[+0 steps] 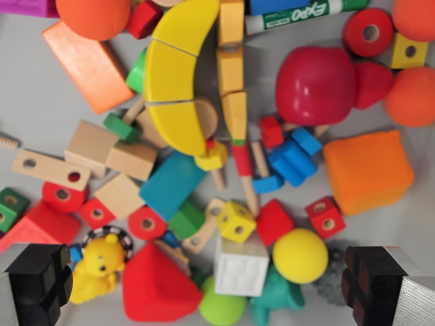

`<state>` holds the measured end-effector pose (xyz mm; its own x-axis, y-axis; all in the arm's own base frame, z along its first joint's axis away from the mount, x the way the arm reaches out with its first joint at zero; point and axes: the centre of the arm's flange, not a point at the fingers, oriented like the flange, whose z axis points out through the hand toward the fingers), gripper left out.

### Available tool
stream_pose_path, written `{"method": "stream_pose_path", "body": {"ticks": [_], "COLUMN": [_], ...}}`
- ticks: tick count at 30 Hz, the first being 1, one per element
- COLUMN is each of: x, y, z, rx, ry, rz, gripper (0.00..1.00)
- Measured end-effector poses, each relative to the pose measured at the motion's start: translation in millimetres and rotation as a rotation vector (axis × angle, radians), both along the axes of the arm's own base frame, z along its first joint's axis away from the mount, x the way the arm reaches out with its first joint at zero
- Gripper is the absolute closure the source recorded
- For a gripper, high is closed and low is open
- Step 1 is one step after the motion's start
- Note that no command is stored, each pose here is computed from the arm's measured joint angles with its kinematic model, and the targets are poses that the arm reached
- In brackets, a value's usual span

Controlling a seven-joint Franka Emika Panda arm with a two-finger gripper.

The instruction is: Pick an object from the bin

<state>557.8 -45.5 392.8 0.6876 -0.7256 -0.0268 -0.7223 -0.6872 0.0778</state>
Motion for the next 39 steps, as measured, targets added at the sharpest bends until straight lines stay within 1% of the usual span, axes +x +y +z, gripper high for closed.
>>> {"method": "stream_pose_path", "body": {"ticks": [3, 5, 10, 12, 15, 17, 19, 21, 23, 26, 31, 32, 34, 35, 38, 39], "x": [-2.0, -3.6, -7.7, -9.8, -12.1, -14.4, -16.0, -18.3, -20.5, -24.0, -29.9, -31.5, -34.7, -36.0, -40.5, -41.2], "y": [3.0, 5.5, 12.5, 15.7, 19.7, 23.0, 25.8, 29.3, 32.9, 38.2, 47.8, 50.4, 55.3, 57.7, 65.1, 66.3], "z": [-2.4, -4.4, -10.5, -13.5, -17.1, -20.4, -22.7, -25.7, -28.8, -33.6, -42.1, -44.3, -48.8, -50.9, -57.5, -58.6], "rx": [0.0012, 0.002, 0.0041, 0.005, 0.0062, 0.0073, 0.008, 0.009, 0.01, 0.0114, 0.0139, 0.0145, 0.0159, 0.0164, 0.0183, 0.0186], "ry": [-0.0003, -0.0023, -0.0034, -0.0031, -0.0051, -0.0048, -0.0057, -0.0058, -0.0079, -0.0081, -0.0102, -0.011, -0.0109, -0.0122, -0.0132, -0.0133], "rz": [0.013, 0.024, 0.052, 0.065, 0.082, 0.096, 0.107, 0.122, 0.138, 0.16, 0.2, 0.211, 0.232, 0.242, 0.272, 0.277], "gripper": [0.0, 0.0, 0.0, 0.0, 0.0, 0.0, 0.0, 0.0, 0.0, 0.0, 0.0, 0.0, 0.0, 0.0, 0.0, 0.0]}}
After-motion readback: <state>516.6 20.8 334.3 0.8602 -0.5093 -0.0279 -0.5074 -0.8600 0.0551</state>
